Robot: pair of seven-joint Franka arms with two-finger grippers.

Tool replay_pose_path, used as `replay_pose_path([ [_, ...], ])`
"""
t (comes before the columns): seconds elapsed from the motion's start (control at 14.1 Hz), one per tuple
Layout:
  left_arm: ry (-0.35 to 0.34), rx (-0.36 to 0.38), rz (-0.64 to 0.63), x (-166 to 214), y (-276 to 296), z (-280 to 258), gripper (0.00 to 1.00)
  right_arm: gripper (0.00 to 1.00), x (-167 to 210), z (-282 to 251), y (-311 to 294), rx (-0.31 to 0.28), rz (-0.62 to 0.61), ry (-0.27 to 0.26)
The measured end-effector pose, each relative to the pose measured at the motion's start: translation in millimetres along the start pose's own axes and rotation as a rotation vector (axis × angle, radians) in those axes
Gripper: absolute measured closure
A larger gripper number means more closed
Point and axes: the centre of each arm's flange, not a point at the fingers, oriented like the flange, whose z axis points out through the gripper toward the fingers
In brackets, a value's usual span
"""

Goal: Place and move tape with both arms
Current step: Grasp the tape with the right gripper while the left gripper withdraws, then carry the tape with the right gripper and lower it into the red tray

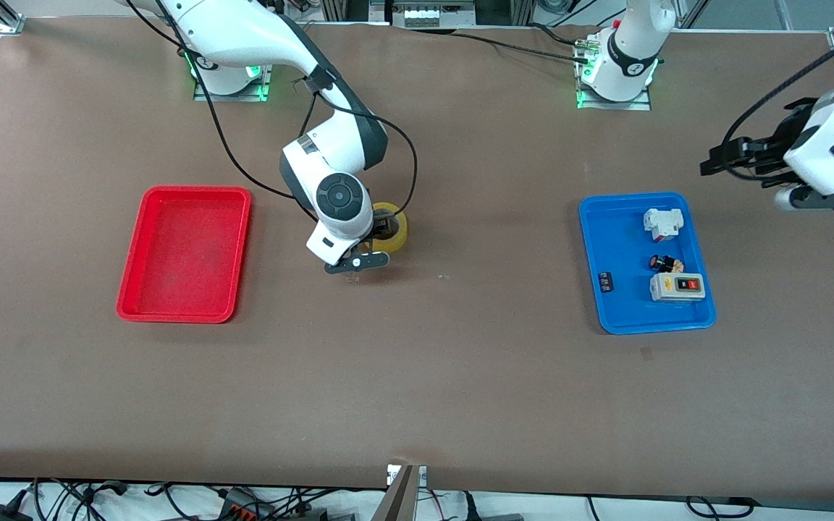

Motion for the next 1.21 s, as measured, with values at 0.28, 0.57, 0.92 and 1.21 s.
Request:
replay_pose_path([
  [0.28, 0.168, 0.040, 0.073, 10, -2, -26, 0.00, 0.00, -4, 17, -10, 0.013, 0.011, -0.034],
  [0.57, 0.158, 0.037, 0.072, 6, -3, -31, 0.00, 0.00, -5, 18, -12, 0.041, 0.028, -0.049],
  [0.92, 0.128, 0.035, 0.069, 4, -4, -28, 0.00, 0.47, -5, 21, -12, 0.043, 0.041, -0.056],
  [1.21, 0.121, 0.035, 0.070, 3, -4, -27, 0.00, 0.79, 4, 1, 2, 0.053, 0.070, -0.035],
])
